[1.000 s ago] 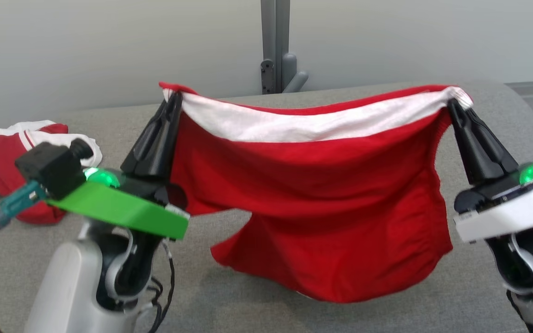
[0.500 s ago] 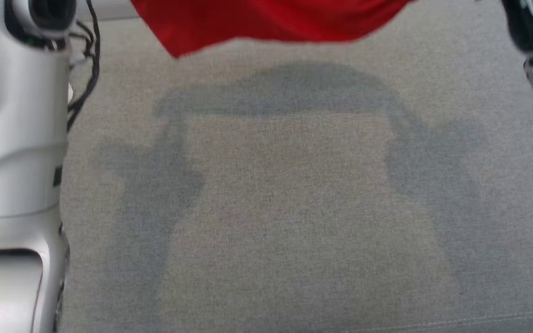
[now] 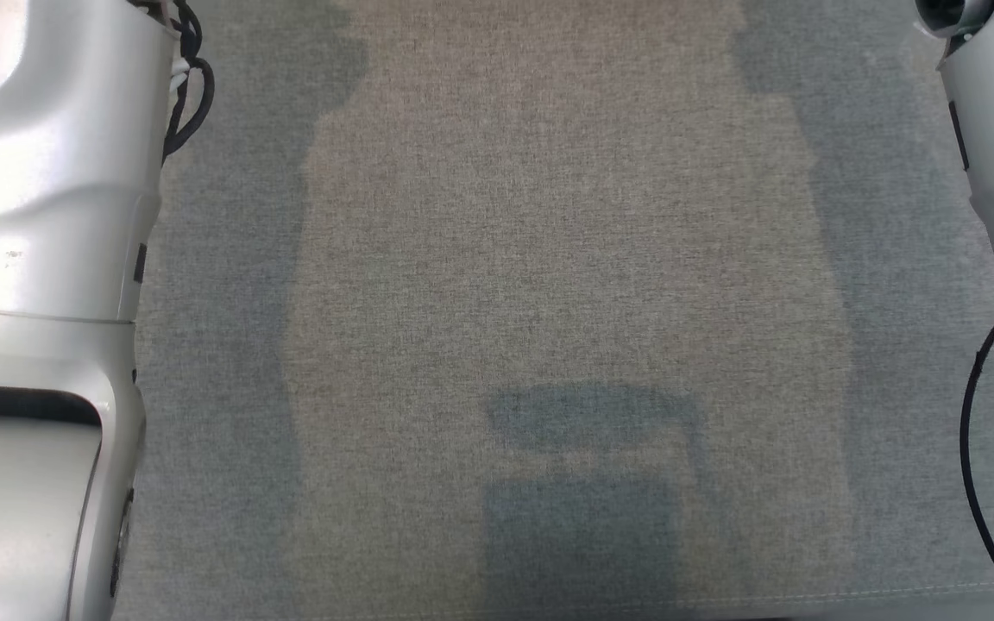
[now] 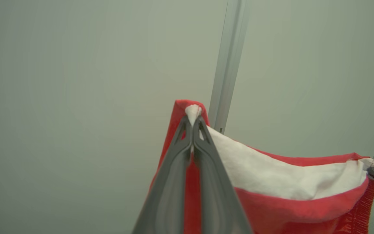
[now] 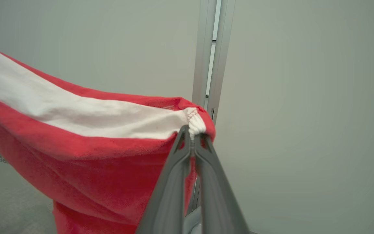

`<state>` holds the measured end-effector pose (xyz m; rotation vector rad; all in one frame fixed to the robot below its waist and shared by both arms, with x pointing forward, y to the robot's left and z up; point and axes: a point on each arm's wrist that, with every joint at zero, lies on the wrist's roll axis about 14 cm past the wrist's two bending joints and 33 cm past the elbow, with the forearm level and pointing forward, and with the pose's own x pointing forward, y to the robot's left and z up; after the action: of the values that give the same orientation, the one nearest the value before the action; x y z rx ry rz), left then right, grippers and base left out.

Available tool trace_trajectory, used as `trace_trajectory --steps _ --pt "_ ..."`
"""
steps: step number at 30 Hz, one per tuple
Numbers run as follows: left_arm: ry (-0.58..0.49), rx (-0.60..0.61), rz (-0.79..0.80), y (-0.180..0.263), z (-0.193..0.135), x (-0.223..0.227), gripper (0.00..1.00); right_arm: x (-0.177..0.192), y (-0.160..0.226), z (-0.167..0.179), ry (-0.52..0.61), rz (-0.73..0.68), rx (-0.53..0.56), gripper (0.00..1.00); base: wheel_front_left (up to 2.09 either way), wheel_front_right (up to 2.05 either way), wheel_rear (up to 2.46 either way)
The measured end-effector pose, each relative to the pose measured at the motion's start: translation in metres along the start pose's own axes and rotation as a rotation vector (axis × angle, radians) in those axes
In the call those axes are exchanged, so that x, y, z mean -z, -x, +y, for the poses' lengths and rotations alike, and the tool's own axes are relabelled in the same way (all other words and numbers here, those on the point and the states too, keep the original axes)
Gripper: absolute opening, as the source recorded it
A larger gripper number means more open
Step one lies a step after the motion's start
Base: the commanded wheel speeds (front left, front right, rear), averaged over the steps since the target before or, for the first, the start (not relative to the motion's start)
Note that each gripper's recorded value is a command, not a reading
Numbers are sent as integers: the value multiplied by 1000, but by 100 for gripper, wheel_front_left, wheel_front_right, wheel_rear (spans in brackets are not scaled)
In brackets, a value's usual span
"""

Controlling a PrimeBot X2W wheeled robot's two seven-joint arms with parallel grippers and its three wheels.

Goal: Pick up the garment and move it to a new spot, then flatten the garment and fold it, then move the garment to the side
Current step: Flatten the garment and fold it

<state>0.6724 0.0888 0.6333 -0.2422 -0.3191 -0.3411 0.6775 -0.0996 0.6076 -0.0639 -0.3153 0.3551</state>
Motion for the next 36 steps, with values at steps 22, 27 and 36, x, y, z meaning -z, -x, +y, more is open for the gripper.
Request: trace_trajectory --steps 22,27,36 --pt "165 -52 74 143 15 51 0 60 119 62 -283 118 -121 0 0 0 0" --pt "222 -140 168 212 5 65 0 59 173 77 -370 183 -85 0 0 0 0" --pt "254 -237 252 301 -19 57 0 47 250 97 -454 255 12 0 0 0 0"
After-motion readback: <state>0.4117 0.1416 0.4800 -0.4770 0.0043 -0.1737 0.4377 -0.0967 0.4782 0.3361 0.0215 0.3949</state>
